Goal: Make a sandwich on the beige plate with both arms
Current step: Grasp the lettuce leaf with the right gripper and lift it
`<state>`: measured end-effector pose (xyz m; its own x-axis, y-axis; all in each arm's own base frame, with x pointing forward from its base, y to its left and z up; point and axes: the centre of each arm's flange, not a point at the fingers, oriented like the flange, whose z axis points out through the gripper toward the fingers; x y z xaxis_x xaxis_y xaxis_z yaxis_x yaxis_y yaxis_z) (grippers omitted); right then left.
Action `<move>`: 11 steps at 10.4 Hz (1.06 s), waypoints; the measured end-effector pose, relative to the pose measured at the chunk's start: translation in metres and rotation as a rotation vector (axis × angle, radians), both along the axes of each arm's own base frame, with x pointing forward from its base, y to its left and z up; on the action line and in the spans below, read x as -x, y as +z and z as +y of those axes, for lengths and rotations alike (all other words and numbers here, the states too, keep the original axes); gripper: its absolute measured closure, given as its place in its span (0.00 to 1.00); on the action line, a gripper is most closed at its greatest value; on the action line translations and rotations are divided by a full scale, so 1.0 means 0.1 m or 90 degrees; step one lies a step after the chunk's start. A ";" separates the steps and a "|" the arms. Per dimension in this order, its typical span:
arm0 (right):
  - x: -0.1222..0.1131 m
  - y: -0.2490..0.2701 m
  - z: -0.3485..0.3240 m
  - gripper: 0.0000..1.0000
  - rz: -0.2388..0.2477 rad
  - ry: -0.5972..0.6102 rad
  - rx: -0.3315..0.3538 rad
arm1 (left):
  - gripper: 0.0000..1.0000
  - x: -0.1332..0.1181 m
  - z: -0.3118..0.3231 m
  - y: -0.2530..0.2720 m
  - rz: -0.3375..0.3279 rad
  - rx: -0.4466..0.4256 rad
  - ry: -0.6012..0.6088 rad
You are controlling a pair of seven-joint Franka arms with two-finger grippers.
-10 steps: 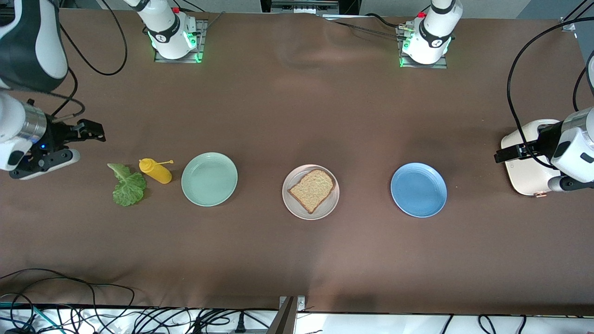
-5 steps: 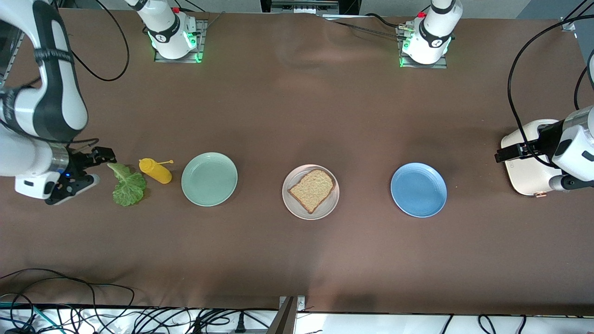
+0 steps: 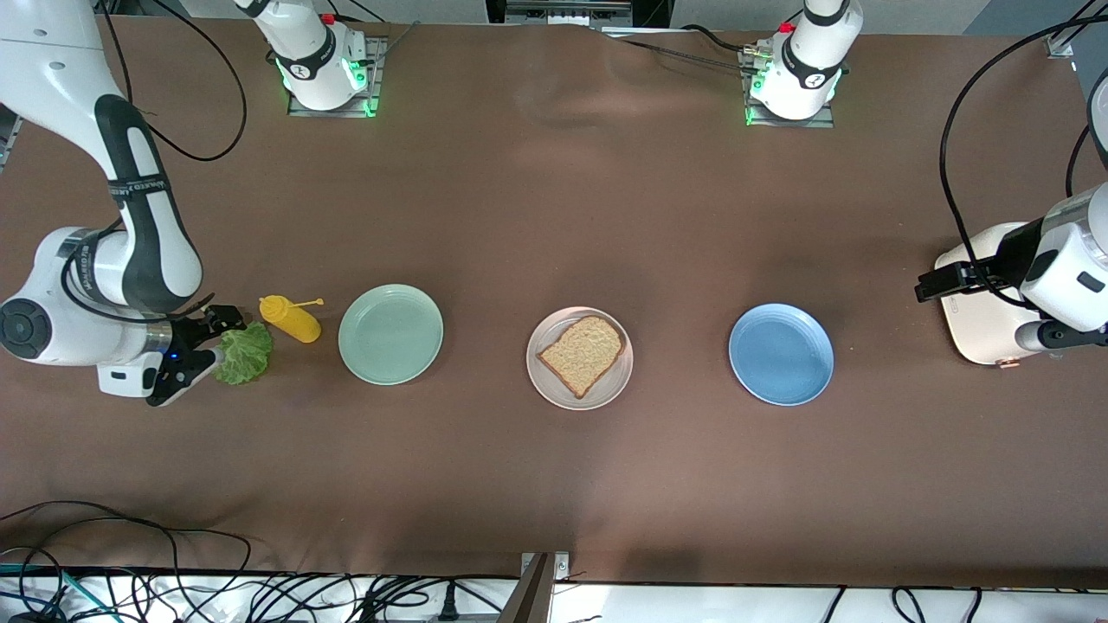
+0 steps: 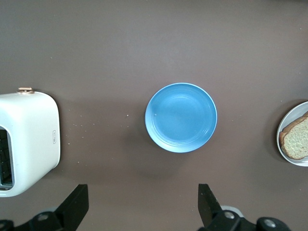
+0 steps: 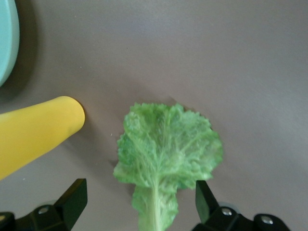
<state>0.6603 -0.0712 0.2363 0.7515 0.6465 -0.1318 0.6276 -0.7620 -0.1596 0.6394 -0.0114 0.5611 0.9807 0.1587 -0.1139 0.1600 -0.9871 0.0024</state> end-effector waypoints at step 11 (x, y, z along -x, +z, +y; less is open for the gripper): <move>0.11 -0.60 -0.19 0.45 -0.003 0.056 -0.067 | 0.00 0.02 -0.43 -0.01 0.001 0.000 -0.043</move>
<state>0.6493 -0.0902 0.1767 0.6915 0.7202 -0.0562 0.6923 -0.6829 -0.2333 0.6375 -0.0540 0.5598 0.9889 0.0928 -0.1162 0.0937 -0.9956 0.0020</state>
